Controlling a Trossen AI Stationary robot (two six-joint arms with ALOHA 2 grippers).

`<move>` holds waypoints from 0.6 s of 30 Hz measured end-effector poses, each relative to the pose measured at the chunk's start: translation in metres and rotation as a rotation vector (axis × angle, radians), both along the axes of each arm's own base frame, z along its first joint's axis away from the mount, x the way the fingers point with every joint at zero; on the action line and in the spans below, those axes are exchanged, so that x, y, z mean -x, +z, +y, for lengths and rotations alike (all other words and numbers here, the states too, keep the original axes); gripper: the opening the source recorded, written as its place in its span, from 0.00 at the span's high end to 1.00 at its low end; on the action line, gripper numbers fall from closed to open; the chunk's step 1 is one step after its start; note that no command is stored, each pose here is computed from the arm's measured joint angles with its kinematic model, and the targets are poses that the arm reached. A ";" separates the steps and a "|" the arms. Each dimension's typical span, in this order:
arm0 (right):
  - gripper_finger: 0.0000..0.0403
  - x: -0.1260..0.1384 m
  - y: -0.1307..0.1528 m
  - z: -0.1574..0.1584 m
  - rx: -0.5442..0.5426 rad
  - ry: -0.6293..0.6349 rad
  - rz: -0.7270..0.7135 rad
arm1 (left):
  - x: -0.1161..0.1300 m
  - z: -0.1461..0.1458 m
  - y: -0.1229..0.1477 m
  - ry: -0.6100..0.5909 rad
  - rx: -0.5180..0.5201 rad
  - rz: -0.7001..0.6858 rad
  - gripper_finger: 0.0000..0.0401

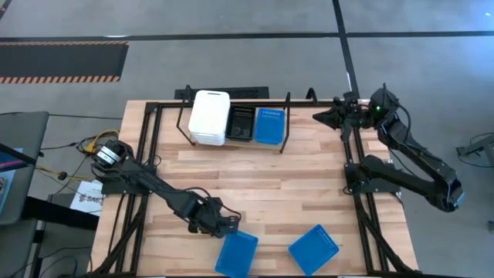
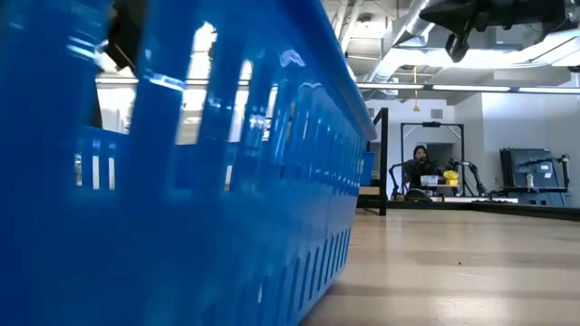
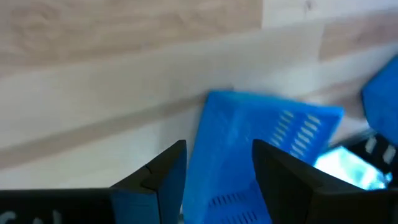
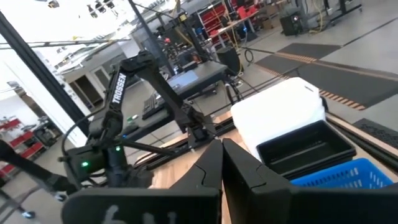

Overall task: Stack baskets on shelf by color
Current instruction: Stack the left blue bin on top of the blue bin on the shelf

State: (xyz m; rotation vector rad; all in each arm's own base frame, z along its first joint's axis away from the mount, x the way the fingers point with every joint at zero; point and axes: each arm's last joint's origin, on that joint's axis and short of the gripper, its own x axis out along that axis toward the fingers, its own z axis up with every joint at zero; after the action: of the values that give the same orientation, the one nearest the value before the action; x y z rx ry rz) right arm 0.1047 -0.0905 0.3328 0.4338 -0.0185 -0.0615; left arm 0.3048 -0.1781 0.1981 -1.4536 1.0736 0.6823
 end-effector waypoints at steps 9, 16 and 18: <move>0.93 0.003 0.000 -0.003 0.001 -0.013 0.001 | -0.005 -0.005 0.011 -0.045 0.029 -0.035 0.58; 0.93 0.003 0.000 -0.003 0.002 -0.012 0.001 | -0.003 -0.004 0.011 -0.047 0.029 -0.018 0.58; 0.93 0.003 0.000 -0.003 0.002 -0.012 0.001 | -0.002 -0.005 0.010 -0.051 0.026 -0.012 0.58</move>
State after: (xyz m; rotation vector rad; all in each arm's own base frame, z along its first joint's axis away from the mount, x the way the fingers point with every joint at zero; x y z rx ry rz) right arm 0.1021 -0.0932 0.3327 0.4322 -0.0202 -0.0739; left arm 0.3069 -0.1834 0.2084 -1.4457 1.1103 0.6246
